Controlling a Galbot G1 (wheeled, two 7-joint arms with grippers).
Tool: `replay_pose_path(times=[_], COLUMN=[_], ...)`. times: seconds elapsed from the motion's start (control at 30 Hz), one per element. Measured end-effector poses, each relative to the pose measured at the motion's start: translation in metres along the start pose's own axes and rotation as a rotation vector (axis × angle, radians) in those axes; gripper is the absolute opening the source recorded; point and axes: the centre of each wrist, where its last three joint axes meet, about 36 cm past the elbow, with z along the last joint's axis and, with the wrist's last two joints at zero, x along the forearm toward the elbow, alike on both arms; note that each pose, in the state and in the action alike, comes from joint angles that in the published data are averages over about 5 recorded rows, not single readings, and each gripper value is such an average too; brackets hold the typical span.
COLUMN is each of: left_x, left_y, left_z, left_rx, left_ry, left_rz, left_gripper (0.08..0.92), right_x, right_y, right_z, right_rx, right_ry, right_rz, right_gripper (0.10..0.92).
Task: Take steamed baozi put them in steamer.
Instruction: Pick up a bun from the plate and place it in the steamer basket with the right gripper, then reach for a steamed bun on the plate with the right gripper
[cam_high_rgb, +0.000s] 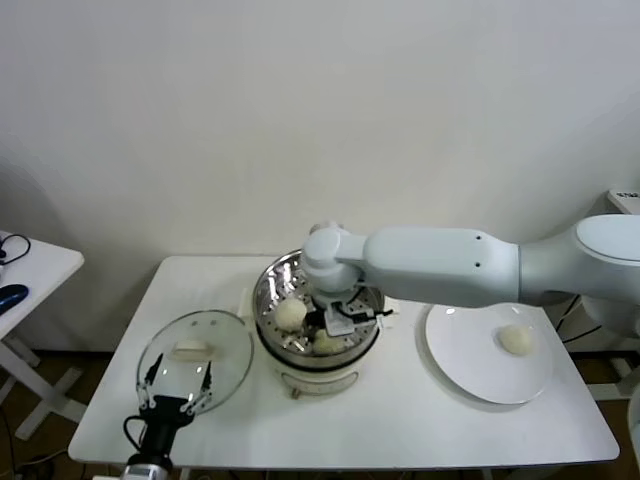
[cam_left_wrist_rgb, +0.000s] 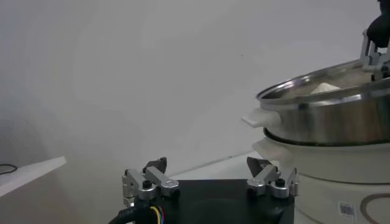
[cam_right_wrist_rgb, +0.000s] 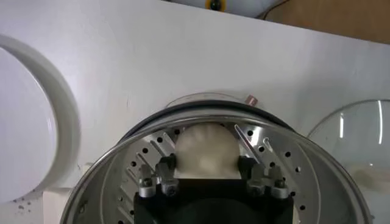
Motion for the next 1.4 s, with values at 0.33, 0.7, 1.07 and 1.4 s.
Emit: replay_pose_path(times=[0.33, 0.7, 1.07, 1.4], left_x=[0.002, 0.001, -0.006, -0.014], left_y=[-0.001, -0.001, 0.0, -0.006], left_z=[0.001, -0.001, -0.01, -0.019], left_rx=[-0.002, -0.001, 0.009, 0.02], left_ry=[0.003, -0.002, -0.031, -0.061], left_rz=[0.0, -0.002, -0.002, 0.023], left_gripper=[0.823, 0.823, 0.823, 0.823], right_x=[0.006, 0.036, 0.094, 0.108], right_y=[0.002, 0.017, 0.123, 0.293], right_z=[0.004, 0.016, 0.048, 0.048], right_rx=[0.028, 0.029, -0.417, -1.003], right_ry=[0.022, 0.073, 0.067, -0.016], right_rz=[0.003, 0.029, 0.096, 0.13], right_gripper=[0.823, 0.823, 0.823, 0.823])
